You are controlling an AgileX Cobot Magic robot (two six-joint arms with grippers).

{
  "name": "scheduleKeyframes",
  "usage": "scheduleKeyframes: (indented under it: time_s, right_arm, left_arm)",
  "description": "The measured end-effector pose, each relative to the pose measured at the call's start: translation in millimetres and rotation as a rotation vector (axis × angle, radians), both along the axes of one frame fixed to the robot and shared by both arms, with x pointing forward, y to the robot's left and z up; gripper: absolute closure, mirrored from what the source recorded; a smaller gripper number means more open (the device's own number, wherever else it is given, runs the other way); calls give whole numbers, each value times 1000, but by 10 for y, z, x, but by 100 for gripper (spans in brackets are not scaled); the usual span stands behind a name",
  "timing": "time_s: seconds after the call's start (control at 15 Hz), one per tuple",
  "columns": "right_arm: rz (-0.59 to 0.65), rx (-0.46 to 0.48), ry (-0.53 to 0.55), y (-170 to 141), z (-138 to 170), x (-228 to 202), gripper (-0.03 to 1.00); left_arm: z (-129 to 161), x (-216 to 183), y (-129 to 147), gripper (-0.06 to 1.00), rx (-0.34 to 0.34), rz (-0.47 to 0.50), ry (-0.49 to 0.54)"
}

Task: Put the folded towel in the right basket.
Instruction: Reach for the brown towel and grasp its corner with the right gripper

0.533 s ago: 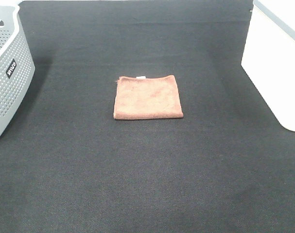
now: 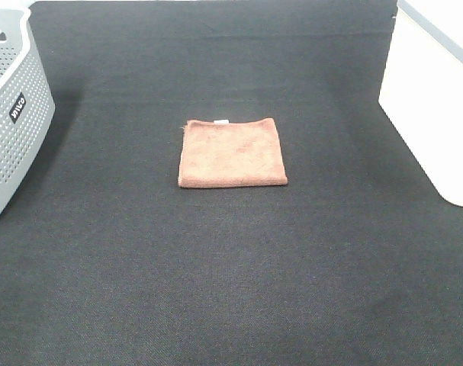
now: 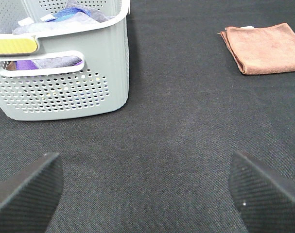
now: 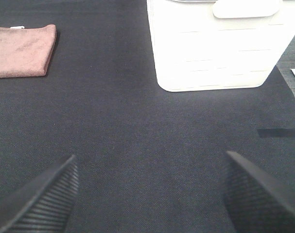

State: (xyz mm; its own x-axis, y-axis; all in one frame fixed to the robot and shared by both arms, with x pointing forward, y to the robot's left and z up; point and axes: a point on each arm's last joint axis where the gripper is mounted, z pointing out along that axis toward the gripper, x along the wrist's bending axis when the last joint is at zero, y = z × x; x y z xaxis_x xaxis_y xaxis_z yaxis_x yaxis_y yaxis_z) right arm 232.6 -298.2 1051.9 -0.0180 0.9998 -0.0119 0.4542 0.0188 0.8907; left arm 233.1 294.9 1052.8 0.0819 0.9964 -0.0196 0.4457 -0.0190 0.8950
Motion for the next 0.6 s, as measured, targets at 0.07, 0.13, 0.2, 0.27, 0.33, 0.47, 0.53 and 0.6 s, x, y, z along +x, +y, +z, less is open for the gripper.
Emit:
scheduleKeyframes:
  time_s: [0.07,0.13,0.2,0.27,0.33,0.47,0.53,0.6]
  right_arm:
    - [0,0,0,0,0,0,21]
    - [0,0,0,0,0,0,21]
    - [0,0,0,0,0,0,21]
    - [0,0,0,0,0,0,21]
    - [0,0,0,0,0,0,21]
    - [0,0,0,0,0,0,21]
    - [0,0,0,0,0,0,21]
    - [0,0,0,0,0,0,21]
  left_arm:
    - [0,0,0,7,0,0,0]
    - [0,0,0,7,0,0,0]
    - [0,0,0,7,0,0,0]
    - [0,0,0,7,0,0,0]
    - [0,0,0,7,0,0,0]
    - [0,0,0,7,0,0,0]
    - [0,0,0,7,0,0,0]
    - [0,0,0,7,0,0,0]
